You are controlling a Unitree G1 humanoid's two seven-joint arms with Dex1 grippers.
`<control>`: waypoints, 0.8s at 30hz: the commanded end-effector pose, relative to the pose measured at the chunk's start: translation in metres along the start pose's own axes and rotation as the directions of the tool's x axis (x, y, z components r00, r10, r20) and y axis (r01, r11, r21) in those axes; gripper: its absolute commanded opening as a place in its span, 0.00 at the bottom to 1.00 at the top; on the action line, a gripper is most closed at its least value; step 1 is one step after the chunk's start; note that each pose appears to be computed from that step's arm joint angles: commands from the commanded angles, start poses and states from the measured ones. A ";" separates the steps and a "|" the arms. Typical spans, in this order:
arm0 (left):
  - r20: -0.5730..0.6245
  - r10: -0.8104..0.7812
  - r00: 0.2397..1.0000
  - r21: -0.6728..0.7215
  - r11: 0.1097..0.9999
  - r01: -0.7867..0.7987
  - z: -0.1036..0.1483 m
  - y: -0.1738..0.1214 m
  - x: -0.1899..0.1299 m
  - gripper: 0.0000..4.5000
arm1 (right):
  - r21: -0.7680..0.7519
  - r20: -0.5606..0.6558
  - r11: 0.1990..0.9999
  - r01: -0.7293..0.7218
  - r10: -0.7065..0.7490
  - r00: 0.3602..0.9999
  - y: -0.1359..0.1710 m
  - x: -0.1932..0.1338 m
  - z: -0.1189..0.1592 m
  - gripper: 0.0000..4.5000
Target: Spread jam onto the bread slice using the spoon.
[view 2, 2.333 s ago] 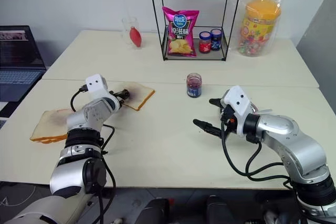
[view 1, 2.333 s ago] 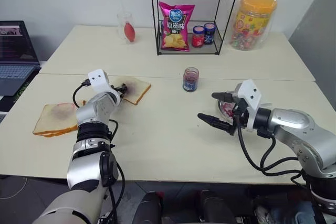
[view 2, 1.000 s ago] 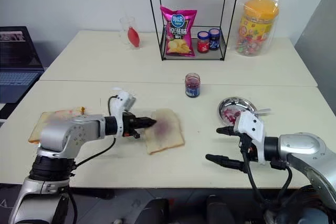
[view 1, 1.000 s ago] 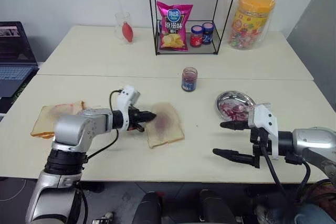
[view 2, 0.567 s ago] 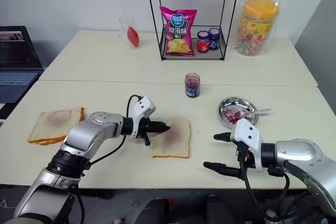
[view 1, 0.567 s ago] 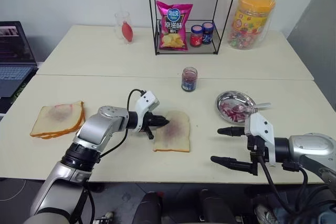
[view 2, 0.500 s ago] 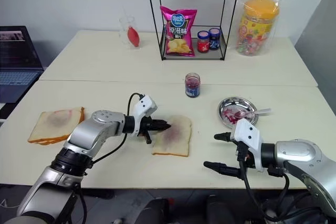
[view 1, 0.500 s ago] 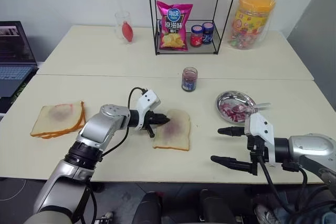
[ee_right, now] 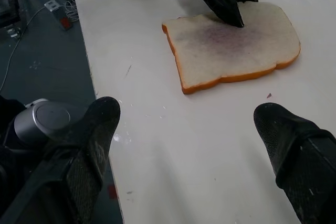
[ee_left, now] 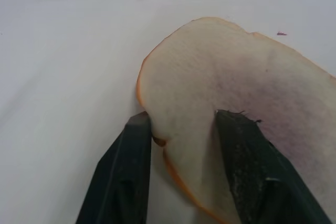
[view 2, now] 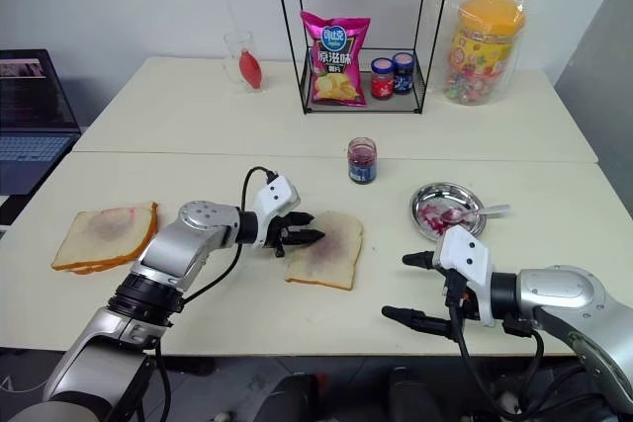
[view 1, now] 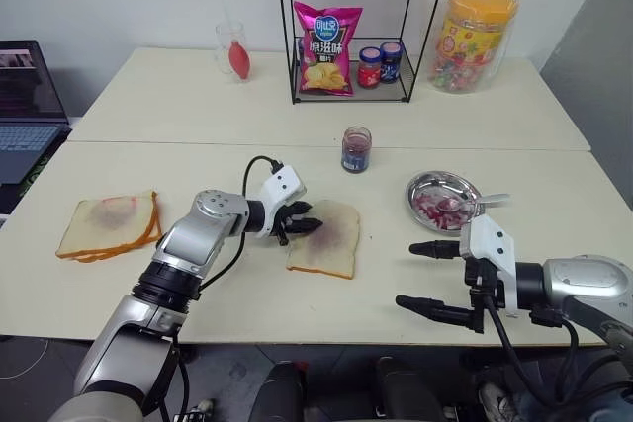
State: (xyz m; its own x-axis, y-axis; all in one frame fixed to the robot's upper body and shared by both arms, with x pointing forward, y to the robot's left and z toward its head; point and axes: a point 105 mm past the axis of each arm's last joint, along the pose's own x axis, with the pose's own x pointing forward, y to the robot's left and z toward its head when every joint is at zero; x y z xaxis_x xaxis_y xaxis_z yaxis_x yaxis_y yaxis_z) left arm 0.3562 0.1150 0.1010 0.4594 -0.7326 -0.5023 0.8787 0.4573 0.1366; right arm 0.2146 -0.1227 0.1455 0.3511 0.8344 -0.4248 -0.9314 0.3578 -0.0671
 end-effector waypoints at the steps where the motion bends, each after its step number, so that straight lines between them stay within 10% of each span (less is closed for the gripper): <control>1: 0.039 0.043 0.998 0.072 0.996 -0.046 0.014 0.006 -0.011 0.62 | -0.042 0.024 0.999 0.024 -0.023 0.999 0.000 -0.003 0.010 1.00; 8: 0.011 0.129 0.992 0.140 0.982 -0.129 0.008 0.015 -0.035 0.98 | -0.050 0.116 0.987 0.152 -0.146 0.982 -0.018 -0.011 0.022 1.00; 12: 0.084 0.128 0.988 0.170 0.975 -0.141 0.021 0.011 -0.048 0.99 | -0.051 0.204 0.952 0.301 -0.285 0.937 -0.037 -0.023 0.030 1.00; 16: 0.295 -0.028 0.955 0.226 0.973 -0.041 0.062 -0.021 -0.066 0.99 | 0.006 0.257 0.835 0.551 -0.533 0.806 -0.072 -0.050 0.024 1.00; 24: 0.246 -0.197 0.949 0.504 0.863 0.049 0.088 -0.059 -0.064 0.99 | 0.454 0.238 0.416 0.788 -0.909 0.343 -0.122 -0.113 -0.013 1.00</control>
State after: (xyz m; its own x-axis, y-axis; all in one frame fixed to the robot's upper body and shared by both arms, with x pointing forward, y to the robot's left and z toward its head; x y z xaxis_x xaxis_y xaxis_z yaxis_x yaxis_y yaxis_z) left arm 0.2928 0.1007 0.1870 0.3276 -0.8946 -0.3040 0.8771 0.1683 0.4498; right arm 0.2859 -0.2445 0.1814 0.9769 0.1982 0.0805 -0.1979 0.9802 -0.0118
